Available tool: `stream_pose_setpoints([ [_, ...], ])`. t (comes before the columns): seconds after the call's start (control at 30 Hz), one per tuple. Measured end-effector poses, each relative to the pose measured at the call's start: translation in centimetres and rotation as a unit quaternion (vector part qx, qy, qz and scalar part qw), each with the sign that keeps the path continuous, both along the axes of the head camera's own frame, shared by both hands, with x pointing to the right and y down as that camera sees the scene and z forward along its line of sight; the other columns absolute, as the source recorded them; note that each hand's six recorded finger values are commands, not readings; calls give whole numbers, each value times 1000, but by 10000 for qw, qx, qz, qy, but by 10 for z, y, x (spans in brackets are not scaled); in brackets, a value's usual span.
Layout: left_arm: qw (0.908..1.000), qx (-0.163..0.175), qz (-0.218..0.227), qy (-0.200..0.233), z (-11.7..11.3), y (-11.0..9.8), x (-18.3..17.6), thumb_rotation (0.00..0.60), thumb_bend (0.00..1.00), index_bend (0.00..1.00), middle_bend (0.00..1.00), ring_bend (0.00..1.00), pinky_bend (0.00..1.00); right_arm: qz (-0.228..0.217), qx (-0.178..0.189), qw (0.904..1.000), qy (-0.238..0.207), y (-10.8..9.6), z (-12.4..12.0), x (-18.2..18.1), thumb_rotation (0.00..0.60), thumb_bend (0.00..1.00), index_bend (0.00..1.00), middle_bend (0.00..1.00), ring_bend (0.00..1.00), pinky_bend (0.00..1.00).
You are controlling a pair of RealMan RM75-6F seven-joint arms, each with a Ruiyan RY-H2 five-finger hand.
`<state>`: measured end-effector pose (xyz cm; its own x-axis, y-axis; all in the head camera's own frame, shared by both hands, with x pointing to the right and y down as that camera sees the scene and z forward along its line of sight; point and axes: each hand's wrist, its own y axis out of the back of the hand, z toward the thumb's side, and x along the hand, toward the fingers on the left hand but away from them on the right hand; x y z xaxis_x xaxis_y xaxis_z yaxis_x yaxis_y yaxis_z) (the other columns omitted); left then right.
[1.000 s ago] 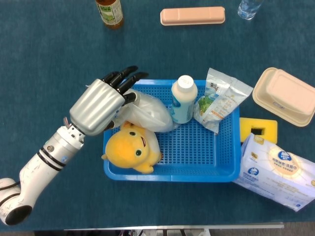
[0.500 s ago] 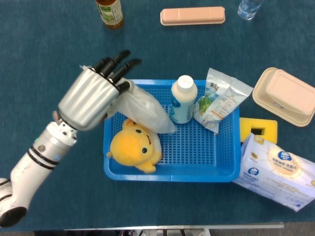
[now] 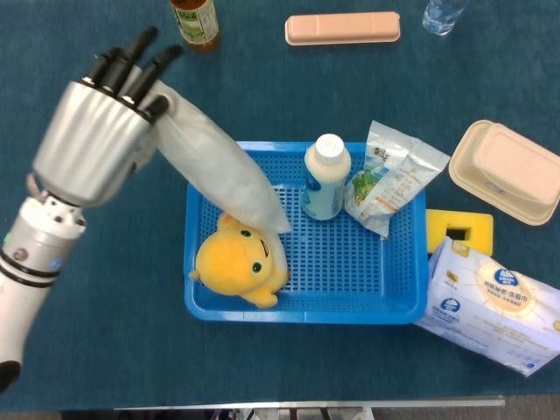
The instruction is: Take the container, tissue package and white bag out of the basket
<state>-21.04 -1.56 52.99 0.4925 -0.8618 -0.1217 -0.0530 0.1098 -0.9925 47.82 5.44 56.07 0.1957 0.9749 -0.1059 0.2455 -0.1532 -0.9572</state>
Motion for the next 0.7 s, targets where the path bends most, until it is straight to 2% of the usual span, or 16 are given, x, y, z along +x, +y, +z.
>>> stream_pose_setpoints([
  [0.13, 9995, 204, -225, -82, -9, -5, -13, 600, 506, 830, 218, 121, 318, -15, -11, 10000, -4, -1, 1, -1, 600, 0, 177, 384, 380, 712],
  [0.27, 9986, 196, -475, -147, -9, -5, -28, 600, 507, 830, 223, 121, 319, -19, -16, 10000, -2, -1, 2, -1, 600, 0, 177, 384, 380, 711],
  [0.37, 9977, 120, -614, -259, -3, -5, -38, 600, 507, 830, 226, 121, 319, -14, -25, 10000, -3, -1, 2, -1, 600, 0, 177, 384, 380, 711],
  [0.5, 9946, -243, -877, -505, 17, 1, -55, 600, 508, 814, 220, 121, 319, 0, -30, 10000, -13, -1, 3, -1, 600, 0, 177, 384, 380, 711],
  [0.57, 9922, -424, -975, -649, 28, 7, -63, 600, 509, 747, 217, 121, 319, 9, -36, 10000, -17, -1, 2, -1, 600, 0, 177, 384, 380, 712],
  [0.7, 9873, -685, -1172, -824, 46, 14, -78, 600, 503, 452, 214, 123, 319, 1, -44, 10000, -4, -1, 2, -2, 600, 0, 177, 384, 380, 712],
])
